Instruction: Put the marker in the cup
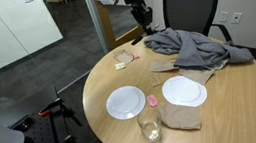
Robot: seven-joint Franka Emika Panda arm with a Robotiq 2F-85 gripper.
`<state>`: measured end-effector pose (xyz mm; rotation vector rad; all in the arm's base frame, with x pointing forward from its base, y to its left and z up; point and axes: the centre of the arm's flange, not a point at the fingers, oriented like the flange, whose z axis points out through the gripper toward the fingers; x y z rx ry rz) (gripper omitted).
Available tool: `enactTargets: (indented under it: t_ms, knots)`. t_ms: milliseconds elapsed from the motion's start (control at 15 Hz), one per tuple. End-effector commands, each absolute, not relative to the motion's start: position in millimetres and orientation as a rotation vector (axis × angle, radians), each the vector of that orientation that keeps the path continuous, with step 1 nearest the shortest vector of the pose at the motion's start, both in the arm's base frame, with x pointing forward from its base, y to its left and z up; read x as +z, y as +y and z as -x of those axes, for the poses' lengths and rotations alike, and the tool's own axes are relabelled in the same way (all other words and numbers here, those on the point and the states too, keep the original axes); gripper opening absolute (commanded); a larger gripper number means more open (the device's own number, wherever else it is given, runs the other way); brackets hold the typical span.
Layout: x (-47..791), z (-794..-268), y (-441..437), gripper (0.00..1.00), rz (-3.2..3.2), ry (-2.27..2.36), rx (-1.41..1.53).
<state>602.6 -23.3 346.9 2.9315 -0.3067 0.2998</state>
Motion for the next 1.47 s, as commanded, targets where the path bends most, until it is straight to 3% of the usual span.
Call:
enactTargets:
  t_ms: [0,1400]
  knots:
    - [347,-592,-33,0.03,-2.8,-0.51,0.452]
    - [327,-577,-30,0.03,-1.766,-1.285,1.127]
